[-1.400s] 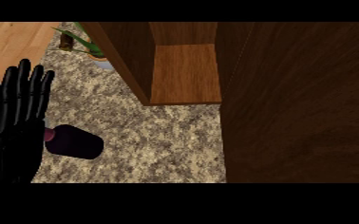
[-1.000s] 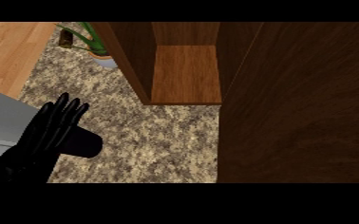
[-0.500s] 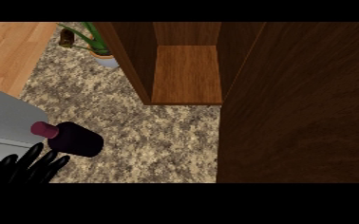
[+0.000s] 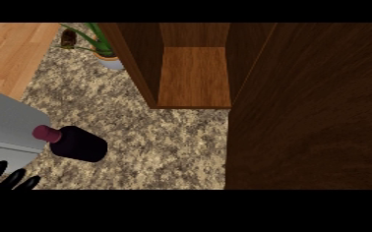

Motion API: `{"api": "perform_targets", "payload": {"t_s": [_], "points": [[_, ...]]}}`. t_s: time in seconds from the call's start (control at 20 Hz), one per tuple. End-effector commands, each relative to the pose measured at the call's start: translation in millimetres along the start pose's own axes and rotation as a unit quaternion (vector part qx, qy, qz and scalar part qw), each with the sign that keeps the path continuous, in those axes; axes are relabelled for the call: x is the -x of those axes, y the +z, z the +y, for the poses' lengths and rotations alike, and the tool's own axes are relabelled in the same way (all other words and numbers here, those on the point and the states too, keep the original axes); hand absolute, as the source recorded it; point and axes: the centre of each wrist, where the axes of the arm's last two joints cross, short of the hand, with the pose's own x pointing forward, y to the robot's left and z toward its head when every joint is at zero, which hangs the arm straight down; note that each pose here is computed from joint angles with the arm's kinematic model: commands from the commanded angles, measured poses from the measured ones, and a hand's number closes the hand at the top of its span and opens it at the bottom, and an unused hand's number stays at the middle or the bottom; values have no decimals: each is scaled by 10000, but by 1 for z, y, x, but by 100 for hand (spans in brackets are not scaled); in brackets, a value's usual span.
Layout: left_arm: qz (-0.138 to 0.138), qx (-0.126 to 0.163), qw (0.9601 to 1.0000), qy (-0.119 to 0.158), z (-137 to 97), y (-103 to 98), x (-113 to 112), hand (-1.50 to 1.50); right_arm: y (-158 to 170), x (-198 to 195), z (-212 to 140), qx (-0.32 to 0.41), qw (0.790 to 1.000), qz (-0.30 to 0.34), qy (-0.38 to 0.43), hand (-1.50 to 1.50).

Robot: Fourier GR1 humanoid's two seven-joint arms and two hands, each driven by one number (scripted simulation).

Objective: Pick up the wine, place it into the cabinet and close the cabinet

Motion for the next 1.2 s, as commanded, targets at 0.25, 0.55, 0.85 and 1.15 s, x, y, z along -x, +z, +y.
{"api": "perform_targets", "payload": {"t_s": [0.25, 0.55, 0.85, 1.15], "points": [[-175, 30, 9998, 125, -12, 5, -35, -150, 7, -32, 7, -49, 9999, -74, -96, -150], [-350, -307, 9988, -161, 13, 15, -58, -150, 0, -32, 8, 45, 9999, -118, 9, -150], [-317, -592, 9976, -156, 43, 26, -67, -150, 8, -40, 17, 36, 9998, -190, -94, -150], [-266, -740, 9961, -387, 51, 0, -66, -150, 9, -50, 13, 4, 9999, -149, -19, -150]]}}
